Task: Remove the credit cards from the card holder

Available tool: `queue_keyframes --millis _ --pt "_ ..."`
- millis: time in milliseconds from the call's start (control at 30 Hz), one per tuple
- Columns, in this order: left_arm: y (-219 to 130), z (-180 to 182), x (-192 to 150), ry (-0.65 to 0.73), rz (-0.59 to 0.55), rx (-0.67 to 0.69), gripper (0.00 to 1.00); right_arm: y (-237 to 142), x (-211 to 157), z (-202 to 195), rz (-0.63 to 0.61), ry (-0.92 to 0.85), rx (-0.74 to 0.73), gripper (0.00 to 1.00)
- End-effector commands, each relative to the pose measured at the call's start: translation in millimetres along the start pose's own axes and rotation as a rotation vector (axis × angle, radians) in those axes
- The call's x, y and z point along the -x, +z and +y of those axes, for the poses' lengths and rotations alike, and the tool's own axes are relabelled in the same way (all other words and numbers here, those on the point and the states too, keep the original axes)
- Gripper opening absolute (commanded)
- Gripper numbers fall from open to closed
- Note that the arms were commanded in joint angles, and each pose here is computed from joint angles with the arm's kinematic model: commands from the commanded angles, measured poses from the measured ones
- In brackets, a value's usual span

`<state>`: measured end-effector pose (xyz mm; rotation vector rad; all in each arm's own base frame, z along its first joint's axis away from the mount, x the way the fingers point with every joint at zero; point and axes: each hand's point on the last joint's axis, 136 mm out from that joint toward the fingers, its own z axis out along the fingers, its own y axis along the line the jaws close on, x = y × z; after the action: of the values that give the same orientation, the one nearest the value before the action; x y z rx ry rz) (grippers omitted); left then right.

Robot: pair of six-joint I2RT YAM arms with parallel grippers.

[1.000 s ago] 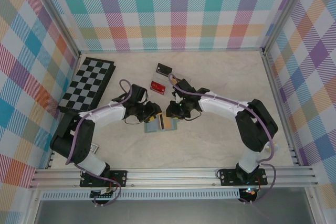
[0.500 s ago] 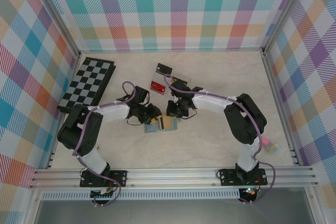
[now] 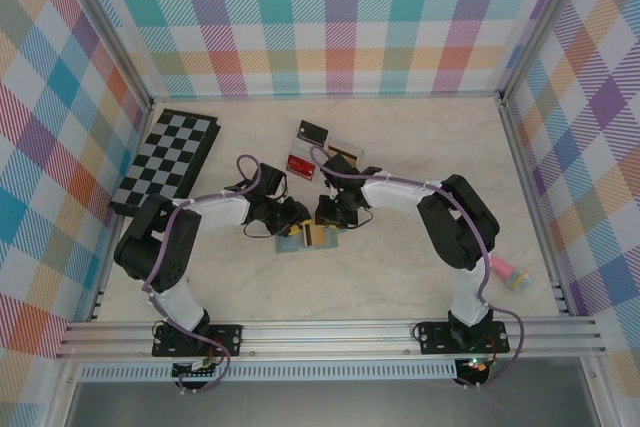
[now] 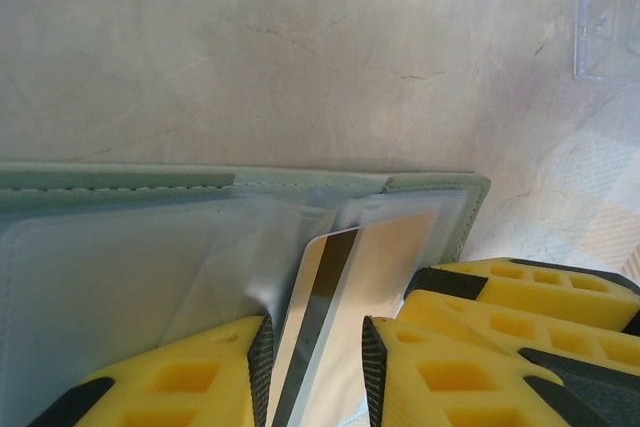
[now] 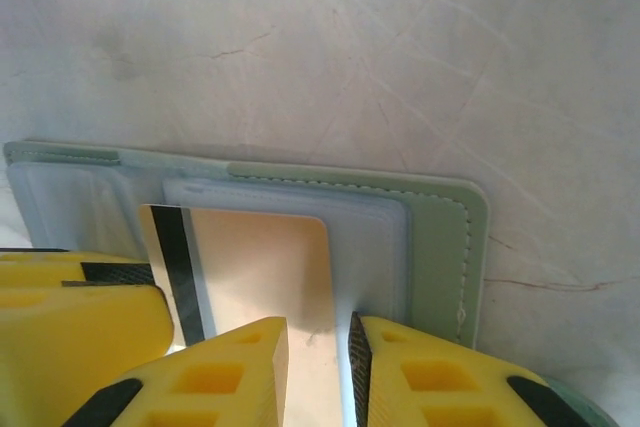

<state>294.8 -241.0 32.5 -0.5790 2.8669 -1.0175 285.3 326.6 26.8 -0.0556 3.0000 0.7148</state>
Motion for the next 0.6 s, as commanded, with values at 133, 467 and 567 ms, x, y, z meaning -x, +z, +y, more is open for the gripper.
queue_keyframes --millis 133,467,567 --pt "3 4 -4 0.018 0.029 0.017 0.31 7 -2 -1 0.036 -0.004 0.005 0.24" --pt "-5 -7 -6 0.039 0.038 -0.032 0.28 12 -7 -5 0.063 0.005 -0.004 0.22" --pt "-9 -8 -4 0.052 0.027 -0.026 0.27 13 -7 -7 0.064 0.012 -0.014 0.21"
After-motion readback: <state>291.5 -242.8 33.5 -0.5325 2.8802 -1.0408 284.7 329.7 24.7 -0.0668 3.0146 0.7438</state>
